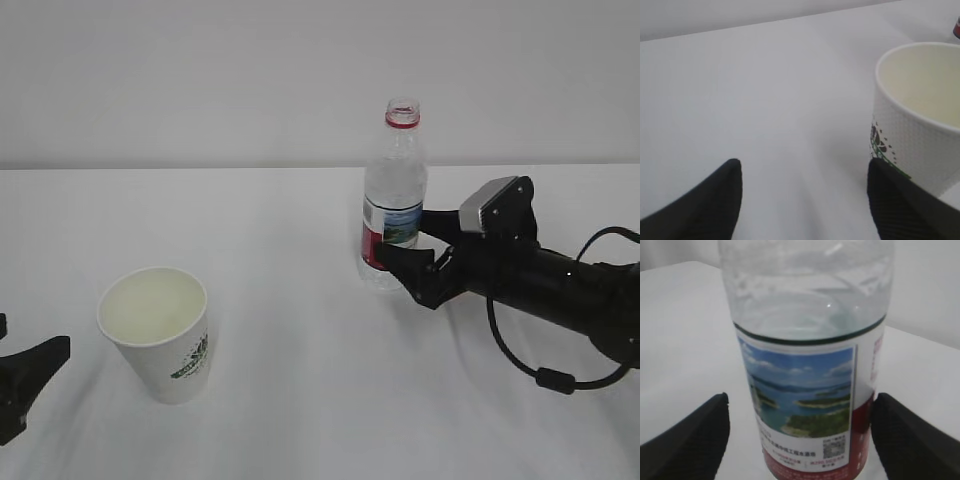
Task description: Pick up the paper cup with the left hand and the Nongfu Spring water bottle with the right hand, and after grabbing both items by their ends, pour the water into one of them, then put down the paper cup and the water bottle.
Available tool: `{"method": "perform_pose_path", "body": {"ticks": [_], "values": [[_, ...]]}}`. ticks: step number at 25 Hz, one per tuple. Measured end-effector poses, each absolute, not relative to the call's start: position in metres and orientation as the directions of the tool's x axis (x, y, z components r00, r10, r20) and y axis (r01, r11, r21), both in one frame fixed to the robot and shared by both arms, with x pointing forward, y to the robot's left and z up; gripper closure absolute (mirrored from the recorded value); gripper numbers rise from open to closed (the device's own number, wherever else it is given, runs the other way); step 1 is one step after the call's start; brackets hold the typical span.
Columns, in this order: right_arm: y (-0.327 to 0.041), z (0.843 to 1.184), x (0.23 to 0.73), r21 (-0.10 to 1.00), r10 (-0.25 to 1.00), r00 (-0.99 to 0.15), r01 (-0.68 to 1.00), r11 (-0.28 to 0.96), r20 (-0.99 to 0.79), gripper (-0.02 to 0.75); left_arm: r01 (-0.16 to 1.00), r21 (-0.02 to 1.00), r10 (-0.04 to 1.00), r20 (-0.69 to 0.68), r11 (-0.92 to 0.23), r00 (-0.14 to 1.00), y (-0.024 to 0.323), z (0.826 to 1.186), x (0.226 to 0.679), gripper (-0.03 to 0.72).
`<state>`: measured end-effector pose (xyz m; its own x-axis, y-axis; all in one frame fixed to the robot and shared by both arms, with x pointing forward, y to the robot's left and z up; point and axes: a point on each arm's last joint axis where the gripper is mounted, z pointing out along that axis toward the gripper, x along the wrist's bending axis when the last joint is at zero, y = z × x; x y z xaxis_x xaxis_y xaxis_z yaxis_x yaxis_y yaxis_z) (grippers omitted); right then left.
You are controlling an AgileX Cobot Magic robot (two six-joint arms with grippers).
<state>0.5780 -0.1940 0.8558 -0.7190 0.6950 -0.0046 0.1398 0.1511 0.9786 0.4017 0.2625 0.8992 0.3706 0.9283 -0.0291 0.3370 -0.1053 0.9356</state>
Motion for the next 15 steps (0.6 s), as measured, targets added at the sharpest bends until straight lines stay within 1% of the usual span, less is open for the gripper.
{"method": "perform_pose_path", "body": {"ticks": [15], "values": [[-0.186,0.837,0.600,0.980,0.709,-0.704,0.159,0.116,0.031,0.066,0.335,0.936,0.923,-0.028,-0.111,0.384,0.261,0.899,0.401,0.118]]}}
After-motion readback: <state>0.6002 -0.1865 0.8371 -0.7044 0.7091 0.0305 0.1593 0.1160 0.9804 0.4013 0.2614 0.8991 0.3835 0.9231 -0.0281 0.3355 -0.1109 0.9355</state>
